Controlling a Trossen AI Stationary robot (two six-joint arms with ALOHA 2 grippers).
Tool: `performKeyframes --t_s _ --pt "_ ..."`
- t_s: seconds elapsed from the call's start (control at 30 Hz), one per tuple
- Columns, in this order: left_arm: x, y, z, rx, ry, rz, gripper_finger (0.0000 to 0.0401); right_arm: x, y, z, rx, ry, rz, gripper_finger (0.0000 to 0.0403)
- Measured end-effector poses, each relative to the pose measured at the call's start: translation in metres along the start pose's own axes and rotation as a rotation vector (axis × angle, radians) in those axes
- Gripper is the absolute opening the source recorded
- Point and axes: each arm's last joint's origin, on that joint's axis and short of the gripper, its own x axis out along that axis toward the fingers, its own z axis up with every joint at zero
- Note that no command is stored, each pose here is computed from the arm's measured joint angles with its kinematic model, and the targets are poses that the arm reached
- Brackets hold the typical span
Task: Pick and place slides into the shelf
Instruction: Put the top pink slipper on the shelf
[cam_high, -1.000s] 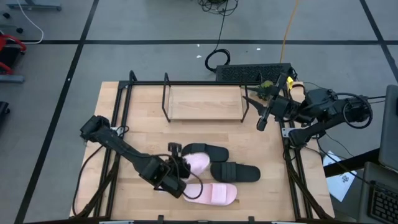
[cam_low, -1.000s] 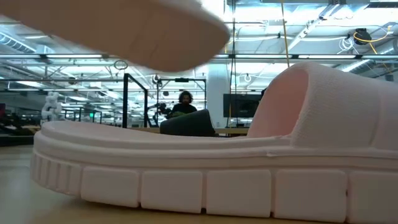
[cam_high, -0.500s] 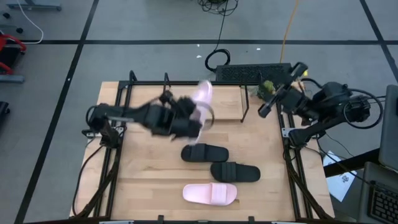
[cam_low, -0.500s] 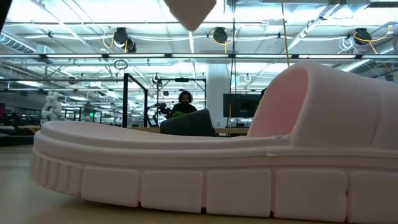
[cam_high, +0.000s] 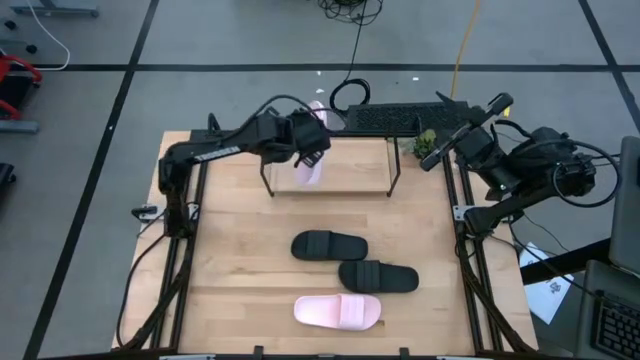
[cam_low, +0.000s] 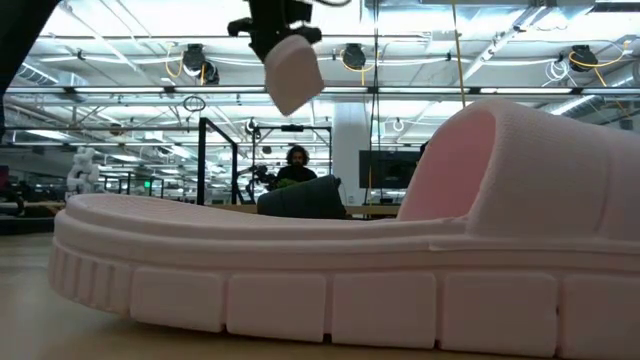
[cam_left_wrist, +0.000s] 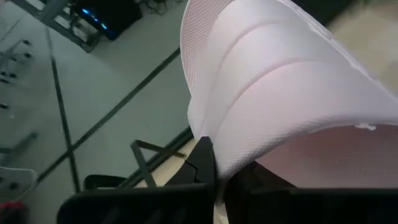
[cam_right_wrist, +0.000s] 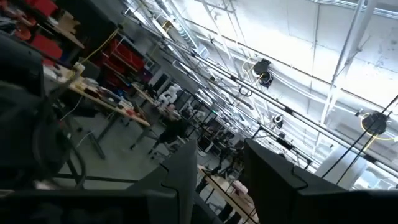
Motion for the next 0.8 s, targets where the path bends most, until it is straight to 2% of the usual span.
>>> performKeyframes --t_s 0.23,0.4,0.8 --pt "0.035 -0.013 -0.017 0.231 0.215 0.128 0.0000 0.000 0.000 0.000 -0.002 -0.001 0.002 0.0118" --pt "0.060 -0.027 -0.015 0.247 0.223 0.158 0.0000 0.000 0.000 0.000 -0.003 0.000 0.001 0.0118" --pt "0.104 -0.035 -0.021 0.329 0.340 0.229 0.0000 0.000 0.001 0.000 -0.011 0.006 0.003 0.0118"
